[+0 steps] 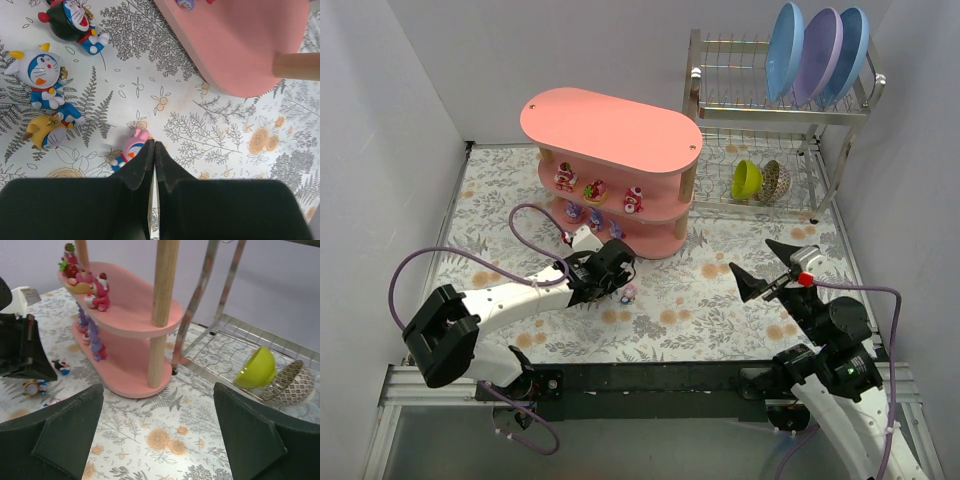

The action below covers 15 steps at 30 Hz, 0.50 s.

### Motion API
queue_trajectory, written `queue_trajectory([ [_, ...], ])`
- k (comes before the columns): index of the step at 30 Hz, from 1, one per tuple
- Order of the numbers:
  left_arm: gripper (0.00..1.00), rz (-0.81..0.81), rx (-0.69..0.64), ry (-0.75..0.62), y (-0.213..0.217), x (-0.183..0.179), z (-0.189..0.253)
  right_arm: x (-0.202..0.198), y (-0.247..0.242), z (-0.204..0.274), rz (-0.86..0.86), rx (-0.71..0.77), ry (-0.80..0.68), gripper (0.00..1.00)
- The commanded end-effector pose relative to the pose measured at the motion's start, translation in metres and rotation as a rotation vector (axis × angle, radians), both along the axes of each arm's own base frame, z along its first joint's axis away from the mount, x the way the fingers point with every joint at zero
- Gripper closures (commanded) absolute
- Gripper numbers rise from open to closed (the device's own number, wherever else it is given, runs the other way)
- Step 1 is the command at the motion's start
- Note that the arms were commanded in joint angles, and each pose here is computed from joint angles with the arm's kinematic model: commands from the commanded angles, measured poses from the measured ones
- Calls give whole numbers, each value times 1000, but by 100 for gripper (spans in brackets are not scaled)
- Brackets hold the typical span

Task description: Place and organize the plastic toys onto the shelf

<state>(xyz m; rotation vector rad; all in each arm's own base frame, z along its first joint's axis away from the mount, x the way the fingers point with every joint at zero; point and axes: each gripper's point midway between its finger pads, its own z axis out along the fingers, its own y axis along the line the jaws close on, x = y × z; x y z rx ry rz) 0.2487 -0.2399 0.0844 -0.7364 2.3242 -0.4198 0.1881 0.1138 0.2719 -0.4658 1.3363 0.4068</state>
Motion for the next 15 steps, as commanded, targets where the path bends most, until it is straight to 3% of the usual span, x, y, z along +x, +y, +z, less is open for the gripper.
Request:
queue_trajectory([
  [1,100,118,-156,-31,-4,4,20,-10,25,14,151,-14,68,2],
  [9,98,73,-132,-16,-3,-3,17,1,39,-8,176,-20,282,2],
  [15,73,-24,12,12,-17,-7,11,6,38,-22,151,-28,319,2],
])
